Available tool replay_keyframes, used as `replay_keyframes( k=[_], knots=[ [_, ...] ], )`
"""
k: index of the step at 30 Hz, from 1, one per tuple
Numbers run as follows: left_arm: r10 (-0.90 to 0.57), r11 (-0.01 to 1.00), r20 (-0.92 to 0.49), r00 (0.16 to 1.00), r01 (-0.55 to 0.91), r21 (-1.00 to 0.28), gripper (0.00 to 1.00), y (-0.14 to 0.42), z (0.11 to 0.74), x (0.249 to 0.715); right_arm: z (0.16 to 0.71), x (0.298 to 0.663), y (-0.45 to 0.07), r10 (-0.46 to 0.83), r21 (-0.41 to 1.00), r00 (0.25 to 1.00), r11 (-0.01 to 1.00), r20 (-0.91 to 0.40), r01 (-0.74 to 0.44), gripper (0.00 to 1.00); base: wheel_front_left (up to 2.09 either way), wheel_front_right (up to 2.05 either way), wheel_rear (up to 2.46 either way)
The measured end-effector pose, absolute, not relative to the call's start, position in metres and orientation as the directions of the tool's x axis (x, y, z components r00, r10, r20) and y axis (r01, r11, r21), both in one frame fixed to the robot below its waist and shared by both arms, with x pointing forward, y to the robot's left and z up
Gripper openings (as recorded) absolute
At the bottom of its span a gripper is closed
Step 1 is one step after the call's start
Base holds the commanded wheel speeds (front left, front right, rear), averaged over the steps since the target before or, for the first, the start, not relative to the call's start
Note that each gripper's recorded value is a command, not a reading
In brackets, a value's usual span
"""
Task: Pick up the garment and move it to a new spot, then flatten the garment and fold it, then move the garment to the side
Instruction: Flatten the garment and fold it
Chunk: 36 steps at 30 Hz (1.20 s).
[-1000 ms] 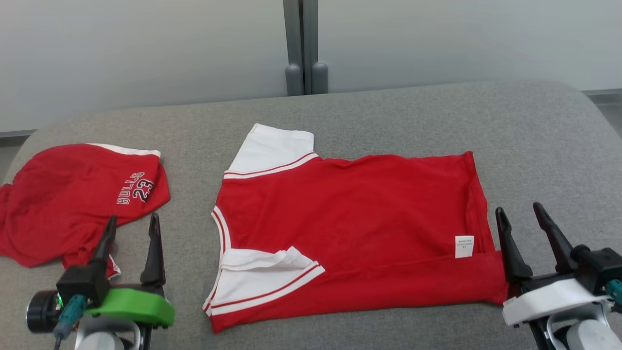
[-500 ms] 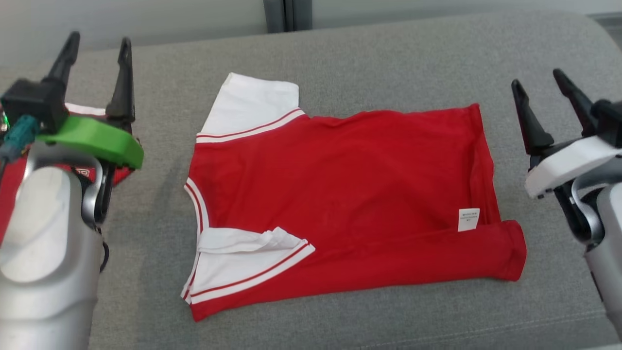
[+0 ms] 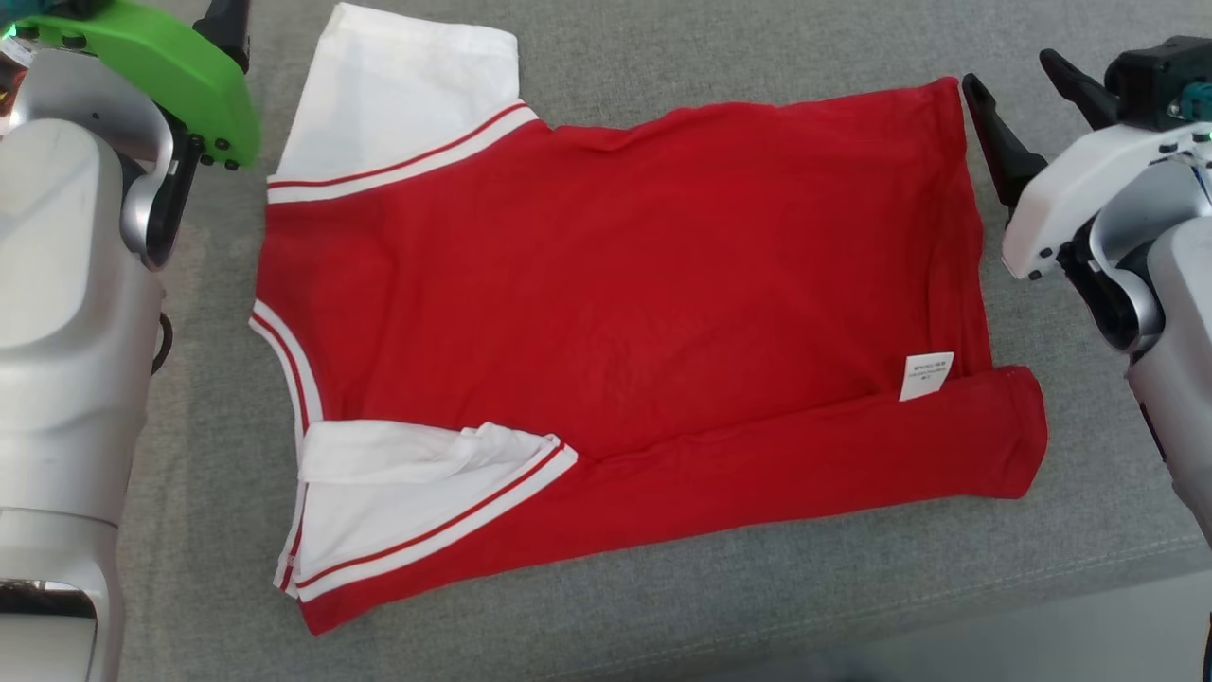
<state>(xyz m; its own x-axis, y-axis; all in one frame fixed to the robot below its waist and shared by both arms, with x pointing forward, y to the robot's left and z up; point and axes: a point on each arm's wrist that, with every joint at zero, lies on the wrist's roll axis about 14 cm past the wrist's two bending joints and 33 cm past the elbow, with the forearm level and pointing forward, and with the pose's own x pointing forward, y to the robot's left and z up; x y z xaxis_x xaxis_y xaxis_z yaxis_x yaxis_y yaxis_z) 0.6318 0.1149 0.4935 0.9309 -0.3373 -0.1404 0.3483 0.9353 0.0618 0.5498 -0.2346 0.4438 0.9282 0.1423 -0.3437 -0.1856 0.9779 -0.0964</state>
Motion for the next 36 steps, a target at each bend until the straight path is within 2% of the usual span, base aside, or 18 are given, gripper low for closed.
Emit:
replay_keyframes(
  k=[6,14,23,29,30,31,32,36],
  knots=[
    [-0.353,0.922,-0.328,0.877,0.385,0.039,1.00,0.108,0.429,0.642,0.414,0.559,-0.232,0.148,-0.075,0.894,0.977,-0.423,-0.198,1.00,0.00,0.00,0.00],
    [-0.378,0.908,-0.453,0.807,0.419,-0.012,1.00,0.091,0.374,0.643,0.389,0.558,-0.231,0.158,-0.064,0.862,0.975,-0.481,-0.215,1.00,0.00,0.00,0.00],
    [-0.376,0.904,-0.504,0.778,0.427,-0.015,1.00,0.088,0.356,0.648,0.388,0.556,-0.229,0.178,-0.041,0.852,0.973,-0.493,-0.226,1.00,0.00,0.00,0.00],
    [-0.404,0.902,-0.522,0.752,0.423,-0.089,1.00,0.073,0.351,0.648,0.383,0.554,-0.226,0.195,-0.014,0.836,0.972,-0.512,-0.236,1.00,0.00,0.00,0.00],
    [-0.408,0.900,-0.524,0.748,0.425,-0.094,0.55,0.071,0.352,0.648,0.383,0.554,-0.226,0.197,-0.010,0.835,0.972,-0.513,-0.236,0.44,0.00,0.00,0.00],
    [-0.410,0.899,-0.526,0.745,0.427,-0.097,0.34,0.071,0.352,0.647,0.383,0.554,-0.225,0.199,-0.007,0.834,0.972,-0.514,-0.236,0.28,0.00,0.00,0.00],
    [-0.412,0.899,-0.526,0.744,0.427,-0.100,0.00,0.070,0.352,0.647,0.383,0.554,-0.225,0.202,-0.006,0.834,0.971,-0.514,-0.238,0.00,0.00,0.00,0.00],
    [-0.427,0.893,-0.499,0.754,0.438,-0.102,0.00,0.068,0.359,0.646,0.389,0.561,-0.223,0.212,-0.010,0.852,0.969,-0.479,-0.248,0.00,0.00,0.00,0.00]
  ],
)
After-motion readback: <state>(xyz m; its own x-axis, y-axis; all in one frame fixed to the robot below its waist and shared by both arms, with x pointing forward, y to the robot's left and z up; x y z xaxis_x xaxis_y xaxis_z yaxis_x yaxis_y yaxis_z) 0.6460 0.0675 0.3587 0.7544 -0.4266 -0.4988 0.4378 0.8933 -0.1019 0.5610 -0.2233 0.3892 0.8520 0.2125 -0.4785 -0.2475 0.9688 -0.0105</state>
